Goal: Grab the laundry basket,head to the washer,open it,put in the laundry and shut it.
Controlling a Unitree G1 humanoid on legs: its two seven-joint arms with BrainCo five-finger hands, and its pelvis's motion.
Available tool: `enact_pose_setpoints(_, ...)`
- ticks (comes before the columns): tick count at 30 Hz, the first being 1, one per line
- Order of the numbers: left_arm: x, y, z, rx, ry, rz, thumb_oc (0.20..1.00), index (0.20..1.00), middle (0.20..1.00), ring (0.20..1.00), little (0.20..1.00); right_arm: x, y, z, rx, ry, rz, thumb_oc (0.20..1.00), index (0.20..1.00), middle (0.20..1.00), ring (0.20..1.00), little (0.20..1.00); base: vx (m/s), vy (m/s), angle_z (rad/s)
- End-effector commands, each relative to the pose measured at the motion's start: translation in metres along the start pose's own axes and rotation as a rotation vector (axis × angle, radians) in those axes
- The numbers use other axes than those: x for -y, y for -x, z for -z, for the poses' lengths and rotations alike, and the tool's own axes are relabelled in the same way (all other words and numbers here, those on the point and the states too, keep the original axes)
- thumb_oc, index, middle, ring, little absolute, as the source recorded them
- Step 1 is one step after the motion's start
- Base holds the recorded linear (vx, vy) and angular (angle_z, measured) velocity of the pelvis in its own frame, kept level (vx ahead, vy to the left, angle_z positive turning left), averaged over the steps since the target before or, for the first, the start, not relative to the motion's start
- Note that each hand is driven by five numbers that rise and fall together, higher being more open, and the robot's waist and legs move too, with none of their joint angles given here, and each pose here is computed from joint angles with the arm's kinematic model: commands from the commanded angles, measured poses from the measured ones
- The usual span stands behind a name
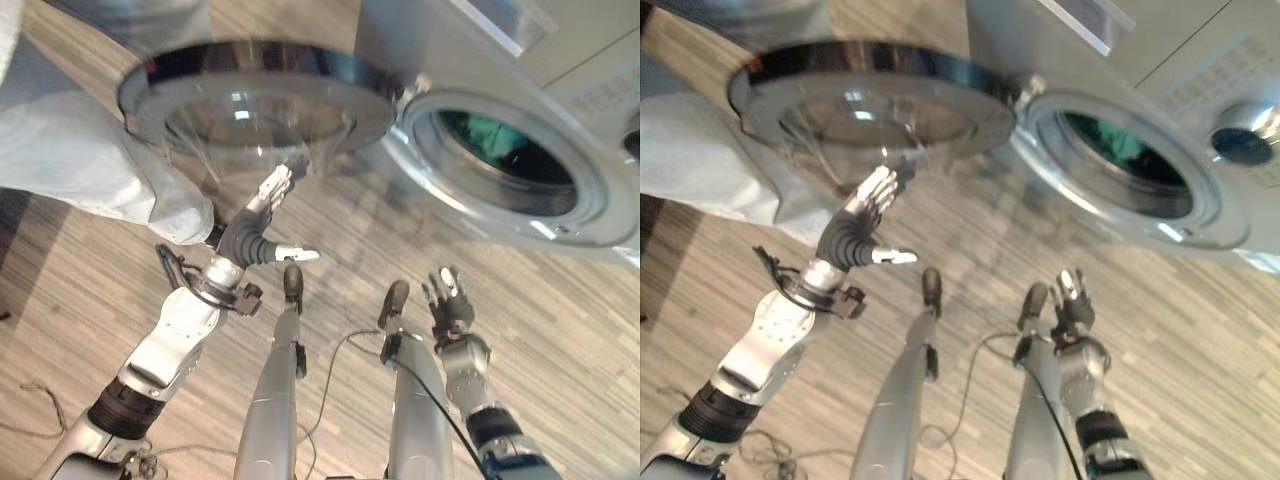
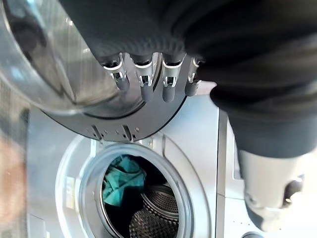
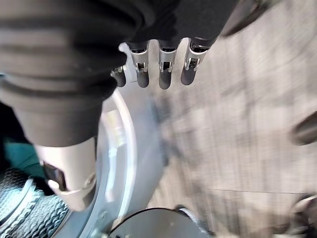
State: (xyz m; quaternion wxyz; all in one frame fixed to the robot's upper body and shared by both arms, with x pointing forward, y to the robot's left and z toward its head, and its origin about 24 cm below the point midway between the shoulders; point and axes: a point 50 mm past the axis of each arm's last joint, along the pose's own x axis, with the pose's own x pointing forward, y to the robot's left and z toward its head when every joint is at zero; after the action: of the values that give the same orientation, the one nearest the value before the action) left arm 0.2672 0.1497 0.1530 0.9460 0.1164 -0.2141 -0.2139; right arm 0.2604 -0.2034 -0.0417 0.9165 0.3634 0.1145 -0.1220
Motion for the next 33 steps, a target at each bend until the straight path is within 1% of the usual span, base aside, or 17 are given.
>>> enact_pose_setpoints(1,0.007,0.01,0.003,-0.007,0.002,0.058,1.0,1.0,1.0,1.0,1.0,0.016,0.013,0.014,-0.073,0.039,0.004,1.0,1.0,1.0,1.0,1.0,0.04,0.101,-0.07)
enact_pose_setpoints(3,0.007,0.014,0.009,-0.039,0.005,0.062,1.0,1.0,1.0,1.0,1.0,0.024,0.018,0.019,-0.1,0.047,0.021,1.0,1.0,1.0,1.0,1.0,0.04,0.066,-0.04)
enact_pose_setpoints(5,0.008,0.027,0.029,-0.142,0.025,0.059,1.0,1.0,1.0,1.0,1.0,0.042,0.034,0.033,-0.172,0.055,0.055,1.0,1.0,1.0,1.0,1.0,0.02,0.114,-0.07)
enact_pose_setpoints(8,0.008,0.036,0.041,-0.212,0.04,0.053,1.0,1.0,1.0,1.0,1.0,0.047,0.041,0.039,-0.203,0.049,0.064,1.0,1.0,1.0,1.0,1.0,0.0,0.095,-0.04)
enact_pose_setpoints(9,0.008,0.05,0.057,-0.296,0.051,0.036,1.0,1.0,1.0,1.0,1.0,0.054,0.049,0.043,-0.229,0.055,0.073,1.0,1.0,1.0,1.0,1.0,0.05,0.083,-0.08)
enact_pose_setpoints(14,-0.001,0.074,0.071,-0.405,0.024,-0.019,1.0,1.0,1.0,1.0,1.0,0.059,0.057,0.036,-0.208,0.092,0.081,1.0,1.0,1.0,1.0,1.0,0.06,0.06,-0.27)
enact_pose_setpoints(15,-0.007,0.088,0.076,-0.454,0.019,-0.071,1.0,1.0,1.0,1.0,1.0,0.056,0.058,0.015,-0.115,0.109,0.059,1.0,1.0,1.0,1.0,1.0,0.08,0.074,-0.25)
enact_pose_setpoints(18,-0.013,0.109,0.079,-0.506,0.023,-0.135,1.0,1.0,1.0,1.0,1.0,0.046,0.06,-0.028,0.08,0.122,0.02,1.0,1.0,1.0,1.0,1.0,0.08,0.055,-0.32)
enact_pose_setpoints(19,-0.013,0.109,0.079,-0.506,0.023,-0.135,1.0,1.0,1.0,1.0,1.0,0.046,0.06,-0.028,0.08,0.122,0.02,1.0,1.0,1.0,1.0,1.0,0.07,0.042,-0.32)
enact_pose_setpoints(20,-0.015,0.115,0.079,-0.516,0.023,-0.152,1.0,1.0,1.0,1.0,1.0,0.041,0.062,-0.05,0.183,0.136,0.0,1.0,1.0,1.0,1.0,1.0,0.1,0.054,-0.25)
enact_pose_setpoints(21,-0.016,0.121,0.077,-0.521,0.029,-0.166,1.0,1.0,1.0,1.0,1.0,0.031,0.069,-0.091,0.376,0.189,-0.026,1.0,1.0,1.0,1.0,1.0,0.13,0.063,-0.22)
enact_pose_setpoints(22,-0.016,0.124,0.077,-0.521,0.032,-0.174,1.0,1.0,1.0,1.0,1.0,0.025,0.072,-0.111,0.473,0.233,-0.029,1.0,1.0,1.0,1.0,1.0,0.08,0.041,-0.11)
enact_pose_setpoints(23,-0.016,0.124,0.077,-0.521,0.031,-0.174,1.0,1.0,1.0,1.0,1.0,0.025,0.073,-0.111,0.473,0.233,-0.029,1.0,1.0,1.0,1.0,1.0,0.05,0.028,-0.04)
enact_pose_setpoints(29,-0.012,0.125,0.078,-0.519,0.047,-0.175,1.0,1.0,1.0,1.0,1.0,-0.023,0.095,-0.204,1.009,0.457,0.056,1.0,1.0,1.0,1.0,1.0,0.07,0.02,-0.03)
enact_pose_setpoints(30,-0.01,0.123,0.077,-0.513,0.046,-0.166,1.0,1.0,1.0,1.0,1.0,-0.038,0.105,-0.227,1.17,0.525,0.113,1.0,1.0,1.0,1.0,1.0,0.03,-0.009,0.09)
enact_pose_setpoints(31,-0.011,0.122,0.077,-0.511,0.045,-0.166,1.0,1.0,1.0,1.0,1.0,-0.039,0.105,-0.228,1.173,0.526,0.117,1.0,1.0,1.0,1.0,1.0,0.05,-0.013,0.2)
enact_pose_setpoints(33,-0.01,0.122,0.077,-0.514,0.043,-0.163,1.0,1.0,1.0,1.0,1.0,-0.053,0.12,-0.246,1.336,0.497,0.151,1.0,1.0,1.0,1.0,1.0,0.03,-0.016,0.19)
